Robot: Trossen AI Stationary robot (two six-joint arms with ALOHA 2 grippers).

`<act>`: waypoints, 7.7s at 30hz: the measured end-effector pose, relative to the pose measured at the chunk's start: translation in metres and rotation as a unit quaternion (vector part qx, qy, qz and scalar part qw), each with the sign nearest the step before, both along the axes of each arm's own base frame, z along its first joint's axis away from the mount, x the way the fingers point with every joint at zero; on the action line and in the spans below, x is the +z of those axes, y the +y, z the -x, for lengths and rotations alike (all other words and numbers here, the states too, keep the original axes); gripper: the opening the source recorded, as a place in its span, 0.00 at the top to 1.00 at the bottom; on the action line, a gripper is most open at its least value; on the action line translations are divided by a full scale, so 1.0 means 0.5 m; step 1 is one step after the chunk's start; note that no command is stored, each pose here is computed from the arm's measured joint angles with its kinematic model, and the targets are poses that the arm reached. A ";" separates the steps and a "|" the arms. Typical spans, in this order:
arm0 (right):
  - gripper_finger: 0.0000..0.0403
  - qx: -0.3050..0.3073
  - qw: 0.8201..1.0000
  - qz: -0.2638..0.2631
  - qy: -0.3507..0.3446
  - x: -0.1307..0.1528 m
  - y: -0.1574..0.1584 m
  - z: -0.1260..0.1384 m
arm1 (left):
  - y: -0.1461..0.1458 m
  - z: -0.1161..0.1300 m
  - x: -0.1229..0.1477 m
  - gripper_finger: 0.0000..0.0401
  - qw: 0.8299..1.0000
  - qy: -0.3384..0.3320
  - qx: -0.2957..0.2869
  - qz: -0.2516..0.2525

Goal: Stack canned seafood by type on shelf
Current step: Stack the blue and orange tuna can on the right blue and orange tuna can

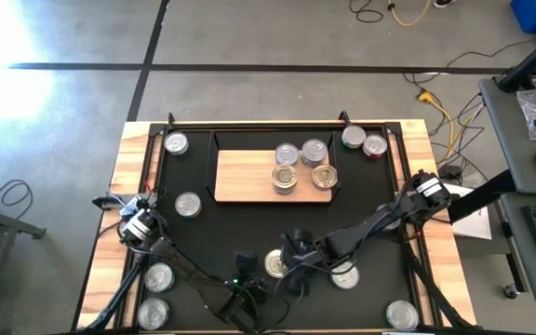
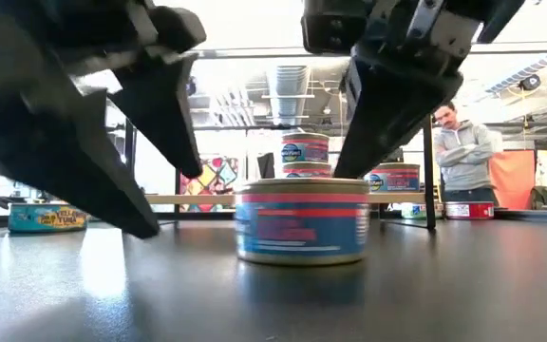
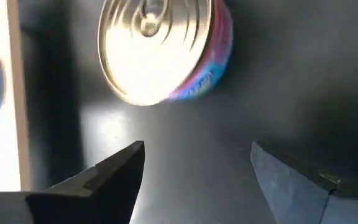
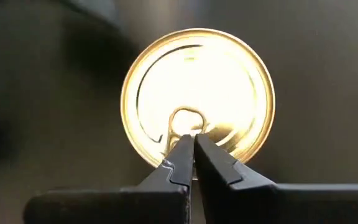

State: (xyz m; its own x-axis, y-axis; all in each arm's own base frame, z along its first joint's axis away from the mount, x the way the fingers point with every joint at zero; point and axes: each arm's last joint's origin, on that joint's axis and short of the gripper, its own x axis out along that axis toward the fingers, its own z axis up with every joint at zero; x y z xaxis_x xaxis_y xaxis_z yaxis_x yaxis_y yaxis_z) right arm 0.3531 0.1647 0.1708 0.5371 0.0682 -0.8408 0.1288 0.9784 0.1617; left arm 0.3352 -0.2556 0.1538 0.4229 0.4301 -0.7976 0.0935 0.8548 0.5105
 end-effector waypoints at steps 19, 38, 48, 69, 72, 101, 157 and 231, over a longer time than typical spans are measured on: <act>0.97 -0.023 0.998 -0.016 0.050 0.010 0.080 0.061 | 0.173 0.000 0.010 0.30 0.983 -0.117 0.051 0.130; 0.97 -0.030 0.998 0.051 0.016 -0.026 -0.006 0.030 | 0.069 -0.009 0.020 0.30 0.970 -0.150 -0.031 0.191; 0.97 -0.019 0.998 0.054 0.022 0.006 -0.014 0.045 | 0.022 0.051 0.003 0.30 0.968 -0.111 0.016 0.225; 0.97 0.000 0.998 0.031 0.047 -0.059 0.066 0.066 | 0.095 0.023 -0.056 0.09 0.949 -0.210 0.067 0.226; 0.94 0.002 0.998 0.028 0.048 -0.058 0.067 0.066 | 0.092 0.020 -0.055 0.08 0.945 -0.220 0.066 0.233; 0.04 -0.006 0.998 0.061 0.006 -0.054 0.072 0.062 | 0.094 0.022 -0.085 0.08 0.954 -0.193 0.070 0.217; 0.04 -0.256 0.937 0.158 -0.180 -0.143 0.216 0.056 | 0.291 -0.055 -0.021 0.15 0.978 -0.078 0.158 0.110; 0.04 -0.227 0.962 0.095 -0.119 -0.167 0.156 -0.003 | 0.225 -0.096 0.121 0.20 0.987 -0.081 0.085 0.110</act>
State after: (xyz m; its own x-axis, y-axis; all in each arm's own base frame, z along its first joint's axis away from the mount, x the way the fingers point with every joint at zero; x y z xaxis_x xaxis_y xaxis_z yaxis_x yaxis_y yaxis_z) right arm 0.3545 0.2425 0.0873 0.6540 -0.3618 -0.6643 0.5308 0.8452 0.0622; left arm 0.3834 -0.1430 0.2142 0.4896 0.3307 -0.8068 -0.1294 0.9426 0.3079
